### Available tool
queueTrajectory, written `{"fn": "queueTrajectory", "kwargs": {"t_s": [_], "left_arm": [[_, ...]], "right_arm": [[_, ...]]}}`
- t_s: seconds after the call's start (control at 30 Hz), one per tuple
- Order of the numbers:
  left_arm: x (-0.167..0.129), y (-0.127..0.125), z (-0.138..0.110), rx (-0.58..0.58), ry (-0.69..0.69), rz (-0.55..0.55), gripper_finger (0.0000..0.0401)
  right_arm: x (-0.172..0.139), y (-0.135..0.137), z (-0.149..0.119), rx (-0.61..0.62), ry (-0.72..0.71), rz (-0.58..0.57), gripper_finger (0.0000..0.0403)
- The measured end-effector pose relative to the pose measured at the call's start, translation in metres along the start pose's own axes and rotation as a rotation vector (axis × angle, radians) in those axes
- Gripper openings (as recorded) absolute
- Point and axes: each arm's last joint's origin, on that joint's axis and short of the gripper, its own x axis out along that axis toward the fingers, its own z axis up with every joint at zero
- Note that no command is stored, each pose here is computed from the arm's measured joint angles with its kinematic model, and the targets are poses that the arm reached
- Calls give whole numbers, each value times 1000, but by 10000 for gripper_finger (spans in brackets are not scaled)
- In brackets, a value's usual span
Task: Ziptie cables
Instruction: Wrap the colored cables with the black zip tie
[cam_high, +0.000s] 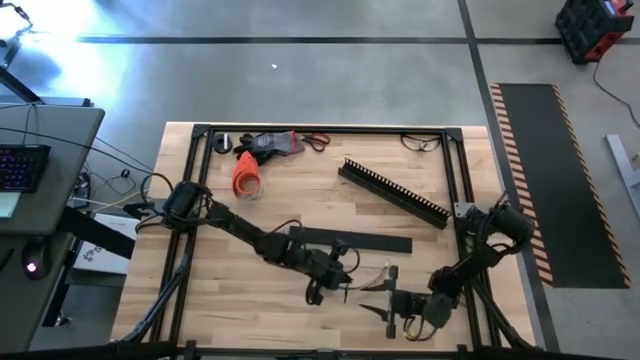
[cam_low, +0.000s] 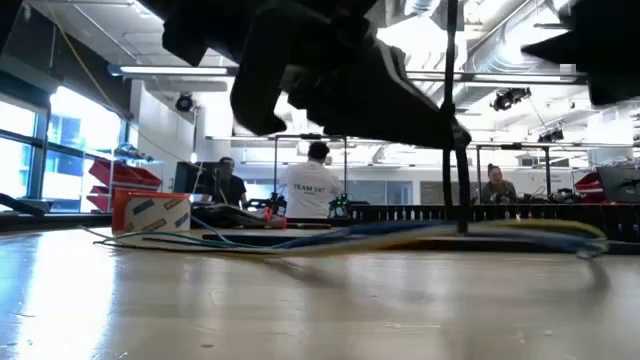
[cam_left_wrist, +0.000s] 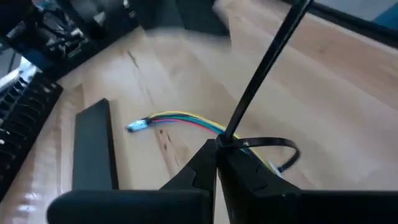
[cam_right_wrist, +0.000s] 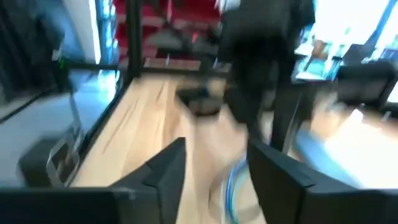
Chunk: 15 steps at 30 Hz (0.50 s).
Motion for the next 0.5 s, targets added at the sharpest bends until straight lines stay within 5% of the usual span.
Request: {"fn": "queueTrajectory", "kwargs": {"t_s": [0.23, 0.5], "left_arm": [[0, -8, 1, 12, 24, 15, 0], [0, -12, -6, 9, 106, 44, 0]], "right_arm": [[13, -15, -30, 39, 259, 54, 204], [38, -43, -44, -21, 483, 164, 169]]}}
